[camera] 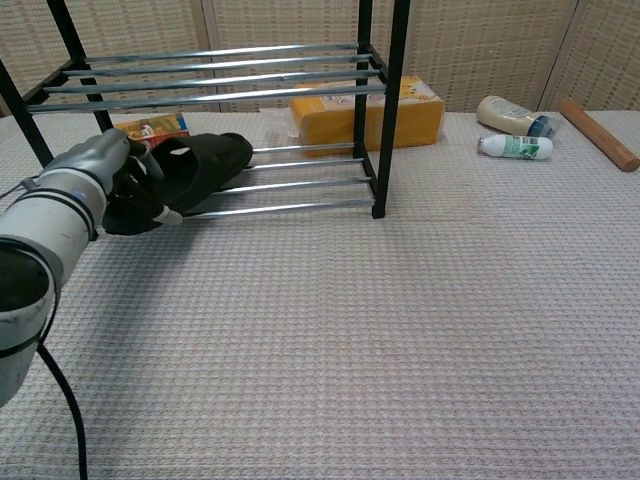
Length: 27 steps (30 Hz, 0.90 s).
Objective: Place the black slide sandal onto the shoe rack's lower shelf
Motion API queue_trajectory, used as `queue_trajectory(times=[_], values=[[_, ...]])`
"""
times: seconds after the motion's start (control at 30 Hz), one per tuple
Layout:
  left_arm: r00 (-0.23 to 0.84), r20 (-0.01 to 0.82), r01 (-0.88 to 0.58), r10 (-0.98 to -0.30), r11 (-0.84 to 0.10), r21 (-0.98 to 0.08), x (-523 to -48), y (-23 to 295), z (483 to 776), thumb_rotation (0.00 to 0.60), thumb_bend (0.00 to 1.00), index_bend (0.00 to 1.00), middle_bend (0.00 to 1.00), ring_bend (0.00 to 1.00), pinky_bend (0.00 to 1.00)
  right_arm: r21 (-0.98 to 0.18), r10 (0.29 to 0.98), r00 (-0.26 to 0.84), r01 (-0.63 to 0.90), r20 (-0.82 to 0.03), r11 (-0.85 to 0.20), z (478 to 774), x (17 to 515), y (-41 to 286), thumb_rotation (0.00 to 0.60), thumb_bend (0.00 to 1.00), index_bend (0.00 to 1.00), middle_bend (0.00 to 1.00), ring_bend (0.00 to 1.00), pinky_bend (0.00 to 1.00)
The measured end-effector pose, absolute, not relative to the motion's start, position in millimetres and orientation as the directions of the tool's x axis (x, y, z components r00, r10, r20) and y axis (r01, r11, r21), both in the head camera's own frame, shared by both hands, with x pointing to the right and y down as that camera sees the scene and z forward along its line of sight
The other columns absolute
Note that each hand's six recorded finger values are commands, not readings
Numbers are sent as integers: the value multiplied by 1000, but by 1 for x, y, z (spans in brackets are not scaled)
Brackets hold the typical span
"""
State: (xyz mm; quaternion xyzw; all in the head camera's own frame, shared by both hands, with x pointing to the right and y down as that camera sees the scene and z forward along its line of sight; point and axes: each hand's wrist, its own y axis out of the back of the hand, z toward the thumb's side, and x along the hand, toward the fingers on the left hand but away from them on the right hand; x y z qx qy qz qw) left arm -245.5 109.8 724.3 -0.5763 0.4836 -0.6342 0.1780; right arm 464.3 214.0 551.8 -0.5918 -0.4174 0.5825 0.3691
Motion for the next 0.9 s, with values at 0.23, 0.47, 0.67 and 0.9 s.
queue_trajectory(times=[0.23, 0.47, 0.67, 0.9], values=[[-266, 582, -361, -768, -480, -799, -241, 107, 727, 600, 113, 137, 260, 220, 587, -925, 925, -32, 64, -377, -375, 550, 466, 214, 600, 200, 0, 109, 23, 0], [-241, 583, -399, -776, -469, -788, -234, 104, 722, 600, 88, 11, 76, 16, 394, -925, 926, -34, 67, -376, -373, 550, 467, 215, 600, 200, 0, 109, 23, 0], [-237, 592, -408, -770, -474, -780, -232, 105, 722, 600, 4, 0, 5, 0, 318, -926, 927, -39, 69, -374, -371, 550, 469, 216, 600, 200, 0, 109, 23, 0], [-210, 600, -422, -772, -482, -768, -225, 105, 719, 600, 0, 0, 0, 0, 287, -927, 928, -40, 72, -371, -368, 549, 471, 217, 600, 200, 0, 109, 23, 0]])
